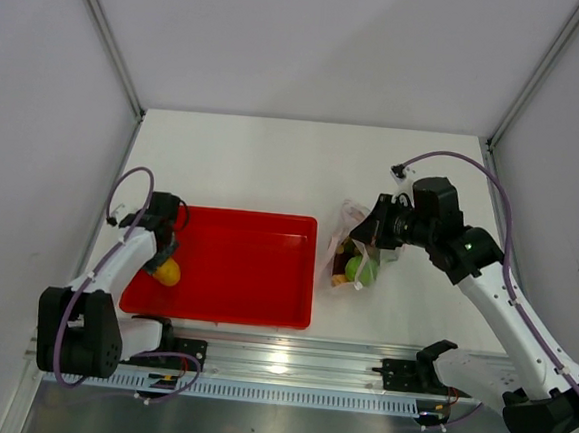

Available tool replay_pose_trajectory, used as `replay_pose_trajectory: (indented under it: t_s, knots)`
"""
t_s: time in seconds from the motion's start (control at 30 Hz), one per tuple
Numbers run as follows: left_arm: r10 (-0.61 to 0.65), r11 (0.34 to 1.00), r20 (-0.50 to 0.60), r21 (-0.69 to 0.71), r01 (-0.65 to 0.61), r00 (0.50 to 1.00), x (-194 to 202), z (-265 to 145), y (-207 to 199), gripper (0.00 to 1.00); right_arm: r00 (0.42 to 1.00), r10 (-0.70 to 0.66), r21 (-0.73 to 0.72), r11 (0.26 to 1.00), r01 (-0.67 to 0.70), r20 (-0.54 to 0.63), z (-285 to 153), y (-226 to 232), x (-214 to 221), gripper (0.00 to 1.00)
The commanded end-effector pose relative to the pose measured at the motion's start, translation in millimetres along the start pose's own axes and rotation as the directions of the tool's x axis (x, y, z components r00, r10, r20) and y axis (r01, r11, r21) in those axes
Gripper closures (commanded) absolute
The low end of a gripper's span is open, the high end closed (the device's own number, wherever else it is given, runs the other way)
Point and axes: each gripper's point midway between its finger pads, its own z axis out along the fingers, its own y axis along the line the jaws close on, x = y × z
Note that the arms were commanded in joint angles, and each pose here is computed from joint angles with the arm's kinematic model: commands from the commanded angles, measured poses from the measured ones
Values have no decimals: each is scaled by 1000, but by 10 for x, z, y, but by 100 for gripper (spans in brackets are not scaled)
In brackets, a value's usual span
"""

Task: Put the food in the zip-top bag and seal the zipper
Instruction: Pick up the fake fruit from the bin, then place the fake fruit in the zipper food storage bag.

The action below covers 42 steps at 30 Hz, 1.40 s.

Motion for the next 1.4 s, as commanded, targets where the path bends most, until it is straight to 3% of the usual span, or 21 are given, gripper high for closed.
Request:
replay_pose_trajectory:
  t_s: [0.0,0.1,0.23,0.37,0.47,0.57,0.7,0.87,0.9,1.03,1.37]
  knots:
    - [3,994,15,110,-5,1000,-68,-77,-138,81,998,-23,-49,998,27,66,-79,136,-147,100]
    - [-9,977,19,213,4,1000,-95,-199,-239,99,997,-19,-43,999,22,71,-99,133,-150,100]
    - [-15,953,50,302,-1,999,-244,-442,-300,99,997,-7,-6,1000,8,71,-114,59,-121,100]
    - [9,854,71,518,-44,997,-341,-872,-547,99,997,9,-15,1000,-8,72,-136,86,-116,100]
    - [62,661,104,741,-119,993,-328,-1428,-804,99,996,25,-29,999,-22,83,-166,141,-154,100]
    - [159,376,200,893,-247,967,-178,-2106,-994,100,997,34,-42,999,-31,76,-173,180,-156,100]
    - [260,75,296,943,-325,919,96,-2833,-1058,99,993,71,-48,997,-67,90,-225,220,-171,100]
    - [316,-287,349,921,-262,882,580,-3606,-1015,99,991,110,-32,994,-108,80,-246,188,-118,100]
    - [304,-324,358,910,-257,883,608,-3722,-1023,100,990,119,-34,993,-117,77,-240,180,-89,100]
    - [269,-434,410,859,-271,871,801,-4042,-1026,99,984,161,-65,986,-156,79,-252,226,-68,100]
    - [285,-522,439,817,-246,852,1311,-4405,-1226,99,964,256,-206,949,-237,68,-367,582,-190,100]
